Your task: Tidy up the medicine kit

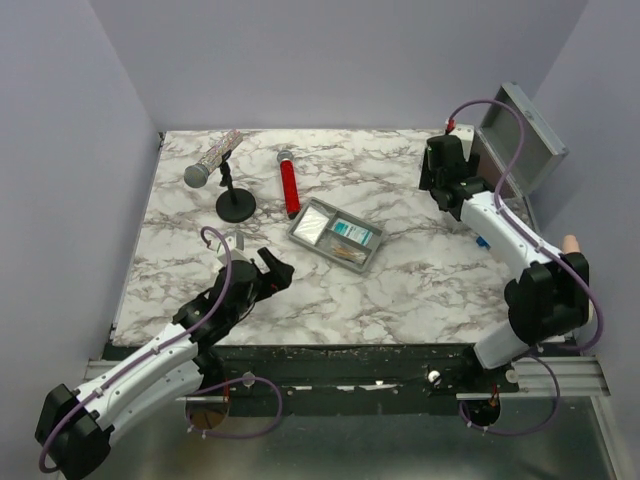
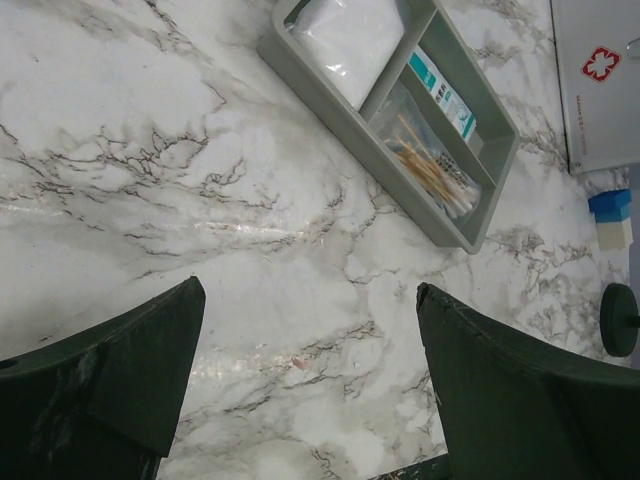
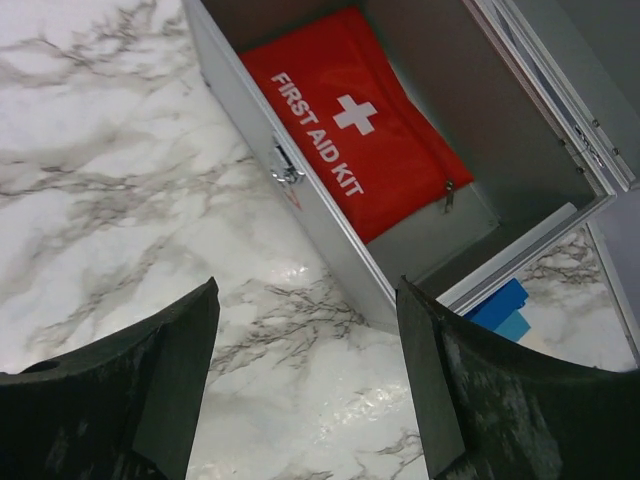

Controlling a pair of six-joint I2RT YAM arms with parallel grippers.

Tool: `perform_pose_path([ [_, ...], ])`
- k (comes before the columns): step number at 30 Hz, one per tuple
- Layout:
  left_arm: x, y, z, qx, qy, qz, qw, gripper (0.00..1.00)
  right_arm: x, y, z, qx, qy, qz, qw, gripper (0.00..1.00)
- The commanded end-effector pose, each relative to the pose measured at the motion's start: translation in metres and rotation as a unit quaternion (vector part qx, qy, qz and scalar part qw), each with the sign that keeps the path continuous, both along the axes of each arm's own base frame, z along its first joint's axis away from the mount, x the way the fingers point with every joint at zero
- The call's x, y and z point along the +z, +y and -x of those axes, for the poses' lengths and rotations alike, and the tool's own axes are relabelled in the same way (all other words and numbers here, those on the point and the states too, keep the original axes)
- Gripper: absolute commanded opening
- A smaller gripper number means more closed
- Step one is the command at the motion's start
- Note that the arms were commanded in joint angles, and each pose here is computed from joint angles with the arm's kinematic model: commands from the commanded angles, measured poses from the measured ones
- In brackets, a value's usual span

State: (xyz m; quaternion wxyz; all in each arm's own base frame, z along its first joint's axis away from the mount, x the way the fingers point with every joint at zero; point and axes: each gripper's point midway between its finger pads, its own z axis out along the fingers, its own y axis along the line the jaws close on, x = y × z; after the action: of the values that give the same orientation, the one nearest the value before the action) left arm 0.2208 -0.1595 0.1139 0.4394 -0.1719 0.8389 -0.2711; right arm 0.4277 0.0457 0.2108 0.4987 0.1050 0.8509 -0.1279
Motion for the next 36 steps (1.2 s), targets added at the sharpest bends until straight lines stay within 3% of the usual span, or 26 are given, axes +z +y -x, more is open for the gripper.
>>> perform_pose_path([
  [1, 0.017, -0.011, -0.002, -0.023, -0.02, 0.014, 0.999, 0.98, -0.02, -0.031, -0.008, -0.048, 0.046, 0.036, 0.997, 0.8],
  [8, 0.014, -0.011, -0.003, -0.024, -0.017, 0.008, 1.0, 0.98, -0.05, -0.064, -0.02, -0.072, 0.091, 0.067, 0.991, 0.8],
  [15, 0.01, -0.014, -0.003, -0.03, -0.011, 0.005, 0.999, 0.98, -0.096, -0.049, -0.03, -0.018, 0.149, 0.037, 0.988, 0.77],
  [20, 0.008, -0.012, -0.003, -0.025, -0.01, 0.006, 1.0, 0.98, -0.11, -0.031, -0.032, 0.023, 0.172, 0.007, 0.985, 0.69],
  [23, 0.008, -0.012, -0.003, -0.023, -0.01, 0.009, 1.0, 0.98, -0.108, -0.017, -0.03, 0.06, 0.177, -0.017, 0.982, 0.6],
  [29, 0.005, -0.014, -0.002, -0.025, -0.006, 0.011, 1.0, 0.98, -0.094, 0.005, -0.028, 0.12, 0.156, -0.035, 0.98, 0.28],
  [36, 0.003, -0.015, -0.002, -0.027, -0.005, 0.014, 1.0, 0.98, -0.087, 0.058, -0.015, 0.227, 0.147, 0.007, 0.963, 0.07],
])
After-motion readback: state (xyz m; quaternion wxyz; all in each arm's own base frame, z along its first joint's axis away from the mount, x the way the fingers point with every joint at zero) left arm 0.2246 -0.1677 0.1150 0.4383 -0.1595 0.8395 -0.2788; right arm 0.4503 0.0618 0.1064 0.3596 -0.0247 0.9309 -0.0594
